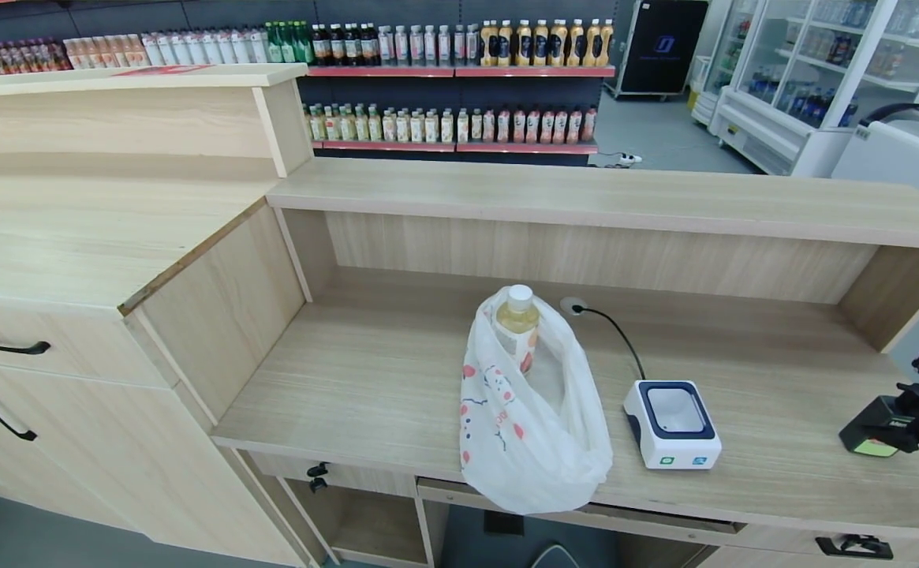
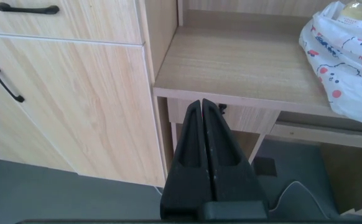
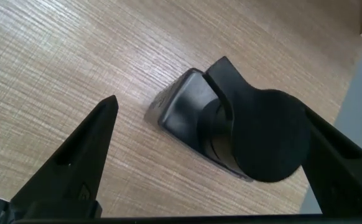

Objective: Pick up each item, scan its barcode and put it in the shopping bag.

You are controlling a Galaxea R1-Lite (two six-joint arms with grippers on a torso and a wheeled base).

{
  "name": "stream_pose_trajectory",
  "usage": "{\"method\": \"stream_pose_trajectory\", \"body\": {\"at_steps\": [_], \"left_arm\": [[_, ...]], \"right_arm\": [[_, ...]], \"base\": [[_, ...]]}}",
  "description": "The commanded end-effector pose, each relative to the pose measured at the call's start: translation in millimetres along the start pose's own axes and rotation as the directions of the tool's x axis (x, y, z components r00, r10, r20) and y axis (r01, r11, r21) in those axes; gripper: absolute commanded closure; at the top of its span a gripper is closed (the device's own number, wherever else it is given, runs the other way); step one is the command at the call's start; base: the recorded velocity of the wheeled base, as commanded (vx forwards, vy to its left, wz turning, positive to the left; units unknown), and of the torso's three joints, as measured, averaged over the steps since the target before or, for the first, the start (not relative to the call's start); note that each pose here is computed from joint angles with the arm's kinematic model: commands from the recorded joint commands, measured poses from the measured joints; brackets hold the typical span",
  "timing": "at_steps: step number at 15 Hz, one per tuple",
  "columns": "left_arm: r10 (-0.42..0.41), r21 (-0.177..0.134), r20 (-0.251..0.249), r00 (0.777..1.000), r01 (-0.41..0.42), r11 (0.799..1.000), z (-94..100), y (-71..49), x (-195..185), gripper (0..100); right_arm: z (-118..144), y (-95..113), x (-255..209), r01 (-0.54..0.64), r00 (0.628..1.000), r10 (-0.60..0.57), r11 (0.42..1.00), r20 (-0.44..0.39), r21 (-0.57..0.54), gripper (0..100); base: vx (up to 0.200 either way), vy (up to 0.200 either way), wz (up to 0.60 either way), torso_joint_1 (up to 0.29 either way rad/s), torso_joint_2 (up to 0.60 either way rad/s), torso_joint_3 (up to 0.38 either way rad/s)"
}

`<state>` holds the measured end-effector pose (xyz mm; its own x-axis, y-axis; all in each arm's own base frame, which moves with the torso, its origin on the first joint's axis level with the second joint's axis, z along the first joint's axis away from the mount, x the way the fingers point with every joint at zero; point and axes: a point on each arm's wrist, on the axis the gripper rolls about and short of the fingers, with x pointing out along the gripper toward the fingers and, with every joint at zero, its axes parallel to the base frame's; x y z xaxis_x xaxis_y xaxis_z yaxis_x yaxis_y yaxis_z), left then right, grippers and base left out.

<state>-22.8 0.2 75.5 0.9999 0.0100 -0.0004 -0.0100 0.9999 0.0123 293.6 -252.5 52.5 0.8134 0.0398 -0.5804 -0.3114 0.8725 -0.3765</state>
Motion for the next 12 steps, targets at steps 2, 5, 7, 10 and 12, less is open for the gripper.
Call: {"method": "stream_pose_trajectory", "body": {"at_steps": [2, 5, 7, 10, 12], "left_arm": [[0.001, 0.0, 0.0, 1.0, -0.001, 1.0, 0.0, 0.0, 0.0, 100], [0.001, 0.0, 0.0, 1.0, -0.001, 1.0, 0.0, 0.0, 0.0, 100], [0.001, 0.0, 0.0, 1.0, -0.001, 1.0, 0.0, 0.0, 0.0, 100], [0.001, 0.0, 0.0, 1.0, -0.001, 1.0, 0.0, 0.0, 0.0, 100], [0.001, 0.0, 0.0, 1.0, -0.001, 1.0, 0.0, 0.0, 0.0, 100]], "right_arm": [[-1.8, 2.0, 11.0, -0.021, 1.0, 0.021, 1.0, 0.0, -0.002, 0], [-2.8, 5.7, 21.1, -0.046, 0.999, 0.046, 0.999, -0.001, -0.001, 0], [-2.0, 9.5, 26.7, -0.062, 0.998, 0.062, 0.998, -0.001, -0.004, 0], [2.0, 16.5, 33.3, -0.087, 0.996, 0.087, 0.996, 0.003, -0.013, 0], [6.4, 19.7, 36.1, -0.097, 0.995, 0.097, 0.995, 0.008, -0.023, 0]], "base": [[0.0, 0.0, 0.0, 0.0, 0.0, 0.0], [0.0, 0.0, 0.0, 0.0, 0.0, 0.0], [0.0, 0.0, 0.0, 0.0, 0.0, 0.0], [0.0, 0.0, 0.0, 0.0, 0.0, 0.0], [0.0, 0.0, 0.0, 0.0, 0.0, 0.0]]}}
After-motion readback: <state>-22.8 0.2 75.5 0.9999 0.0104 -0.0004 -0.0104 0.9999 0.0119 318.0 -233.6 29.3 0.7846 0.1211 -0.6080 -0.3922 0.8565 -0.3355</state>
